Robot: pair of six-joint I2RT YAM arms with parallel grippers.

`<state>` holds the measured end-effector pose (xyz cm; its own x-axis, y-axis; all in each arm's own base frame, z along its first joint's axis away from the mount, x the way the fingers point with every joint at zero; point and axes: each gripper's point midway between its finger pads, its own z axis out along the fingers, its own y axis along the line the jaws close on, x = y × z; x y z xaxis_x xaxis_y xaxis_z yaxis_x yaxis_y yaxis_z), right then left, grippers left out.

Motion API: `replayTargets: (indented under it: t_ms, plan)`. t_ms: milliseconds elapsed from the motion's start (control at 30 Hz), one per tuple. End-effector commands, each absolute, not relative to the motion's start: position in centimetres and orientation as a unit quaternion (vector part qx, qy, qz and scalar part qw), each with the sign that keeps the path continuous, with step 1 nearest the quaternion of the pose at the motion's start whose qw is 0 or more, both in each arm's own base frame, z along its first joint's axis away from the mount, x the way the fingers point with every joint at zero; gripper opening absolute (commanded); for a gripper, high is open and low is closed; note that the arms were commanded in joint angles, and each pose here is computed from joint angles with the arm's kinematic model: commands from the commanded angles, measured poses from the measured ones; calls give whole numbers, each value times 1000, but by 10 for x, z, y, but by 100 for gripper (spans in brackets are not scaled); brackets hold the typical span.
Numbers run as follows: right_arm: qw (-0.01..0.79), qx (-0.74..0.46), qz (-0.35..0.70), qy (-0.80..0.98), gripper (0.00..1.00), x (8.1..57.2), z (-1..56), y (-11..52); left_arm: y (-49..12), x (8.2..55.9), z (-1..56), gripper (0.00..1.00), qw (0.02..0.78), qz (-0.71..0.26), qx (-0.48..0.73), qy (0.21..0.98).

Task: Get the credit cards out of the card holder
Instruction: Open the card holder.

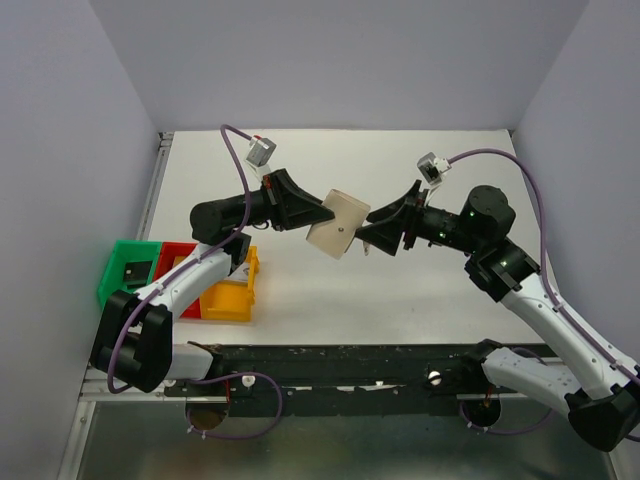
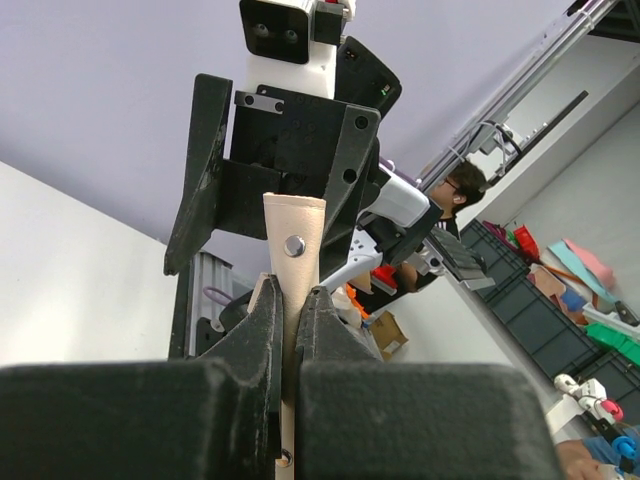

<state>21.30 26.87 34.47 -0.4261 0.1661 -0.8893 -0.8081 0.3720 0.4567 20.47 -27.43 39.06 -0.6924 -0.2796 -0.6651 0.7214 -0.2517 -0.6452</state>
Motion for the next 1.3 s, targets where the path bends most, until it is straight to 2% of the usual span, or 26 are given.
replayTargets:
  t_ms: [0,1033,1267]
  plan:
    - [487,-239,523,657,76,210,353,268,-262,163,429,0,416,-752,321,399]
    - [465,-249,509,680,75,211,330,264,-259,157,435,0,424,-749,327,390]
    - [463,-258,557,640,74,205,357,275,-263,156,429,0,416,-753,326,393]
